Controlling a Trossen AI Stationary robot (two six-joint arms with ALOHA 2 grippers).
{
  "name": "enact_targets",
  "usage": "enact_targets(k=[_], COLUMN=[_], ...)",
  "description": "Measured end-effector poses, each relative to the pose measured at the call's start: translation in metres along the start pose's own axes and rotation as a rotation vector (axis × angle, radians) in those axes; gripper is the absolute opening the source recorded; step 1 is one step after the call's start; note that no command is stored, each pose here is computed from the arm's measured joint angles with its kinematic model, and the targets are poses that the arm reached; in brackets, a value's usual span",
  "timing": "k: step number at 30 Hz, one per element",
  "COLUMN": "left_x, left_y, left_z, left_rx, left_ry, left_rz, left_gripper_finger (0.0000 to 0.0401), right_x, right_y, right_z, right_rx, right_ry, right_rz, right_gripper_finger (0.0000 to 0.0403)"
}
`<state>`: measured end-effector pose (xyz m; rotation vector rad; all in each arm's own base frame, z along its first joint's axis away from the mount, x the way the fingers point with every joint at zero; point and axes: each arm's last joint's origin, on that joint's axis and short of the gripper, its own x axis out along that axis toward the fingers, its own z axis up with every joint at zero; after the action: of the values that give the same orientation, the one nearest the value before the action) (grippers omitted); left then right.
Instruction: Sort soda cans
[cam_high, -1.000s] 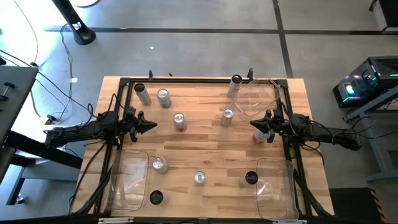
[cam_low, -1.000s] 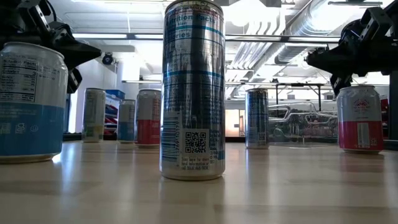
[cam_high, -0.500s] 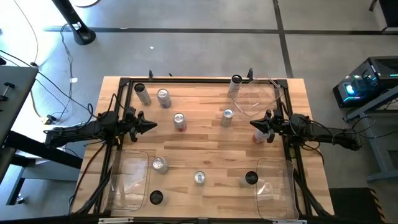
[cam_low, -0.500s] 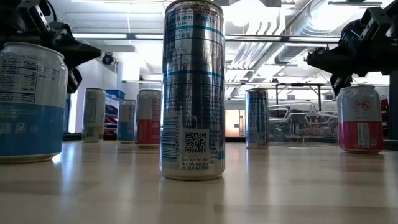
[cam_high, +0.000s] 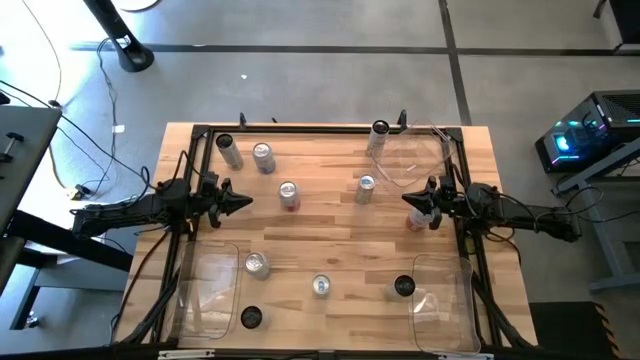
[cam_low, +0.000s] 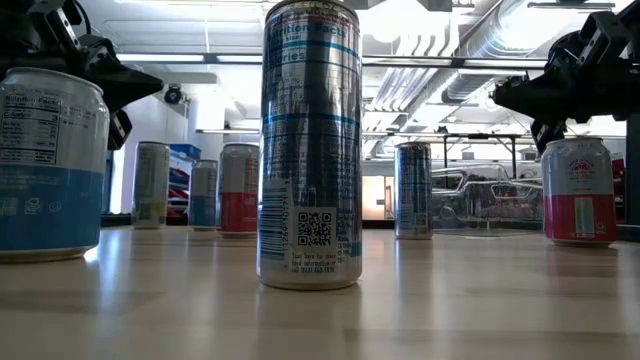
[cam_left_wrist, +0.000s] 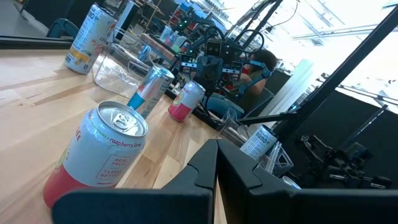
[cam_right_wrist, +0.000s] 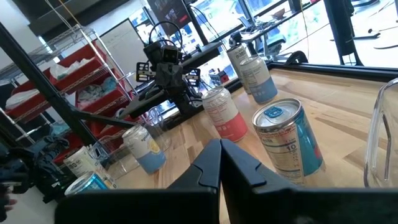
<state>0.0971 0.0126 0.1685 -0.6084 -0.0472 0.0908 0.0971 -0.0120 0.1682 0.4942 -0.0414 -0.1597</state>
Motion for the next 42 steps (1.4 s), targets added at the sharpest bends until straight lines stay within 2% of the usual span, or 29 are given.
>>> enact_targets(k=[1,5,6,9,13,15,16,20,25,27,32,33,35,39,42], left_x=[0.0,-0.004,-0.006,-0.011,-0.017,-0.02,-0.02,-0.018,-0.014,-0.008,0.013,0.018,0.031,0.049,0.051], left_y=[0.0,-0.005,-0.005,-0.004,-0.004,-0.005,-0.008,-0.028,-0.056,-0.065,-0.08,-0.082,-0.086,-0.098,-0.114], left_z=[0.002,0.024,0.029,0.037,0.043,0.046,0.049,0.066,0.098,0.109,0.134,0.138,0.146,0.168,0.191], left_rx=[-0.014,-0.31,-0.351,-0.387,-0.435,-0.523,-0.532,-0.425,-0.249,-0.19,-0.065,-0.041,0.002,0.129,0.232], left_ry=[-0.045,-0.419,-0.505,-0.707,-0.883,-0.954,-0.95,-0.78,-0.673,-0.623,-0.515,-0.503,-0.489,-0.483,-0.464], left_rz=[0.035,0.1,0.122,0.23,0.327,0.289,0.23,-0.033,-0.136,-0.129,-0.016,0.019,0.086,0.162,0.204], left_gripper_finger=[0.0001,0.0001,0.0001,0.0001,0.0001,0.0001,0.0001,0.0001,0.0001,0.0,0.0,0.0001,0.0003,0.0013,0.0026], right_x=[0.0,0.0,0.0,0.0,0.0,0.0,0.0,0.0,0.0,0.0,-0.008,-0.01,-0.015,-0.023,-0.02], right_y=[0.0,0.0,0.0,0.0,0.0,0.0,0.0,0.0,0.0,0.001,0.006,0.006,0.011,0.026,0.038], right_z=[0.0,0.0,0.0,0.0,0.0,0.0,0.0,0.0,0.002,0.007,0.033,0.037,0.047,0.068,0.088], right_rx=[-0.001,-0.002,-0.001,-0.004,0.0,-0.004,-0.003,-0.029,-0.073,0.001,0.403,0.444,0.448,0.358,0.285], right_ry=[0.0,0.0,0.0,0.0,0.0,-0.001,0.0,0.0,-0.025,-0.1,-0.5,-0.569,-0.671,-0.753,-0.721], right_rz=[0.0,0.0,0.0,0.0,0.0,0.0,0.0,0.0,-0.021,-0.046,-0.088,-0.097,-0.037,0.187,0.186], right_gripper_finger=[0.0,0.0,0.0,0.0,0.0,0.0,0.0,0.0,0.0,0.0,0.0,0.0,0.0,0.0,0.0])
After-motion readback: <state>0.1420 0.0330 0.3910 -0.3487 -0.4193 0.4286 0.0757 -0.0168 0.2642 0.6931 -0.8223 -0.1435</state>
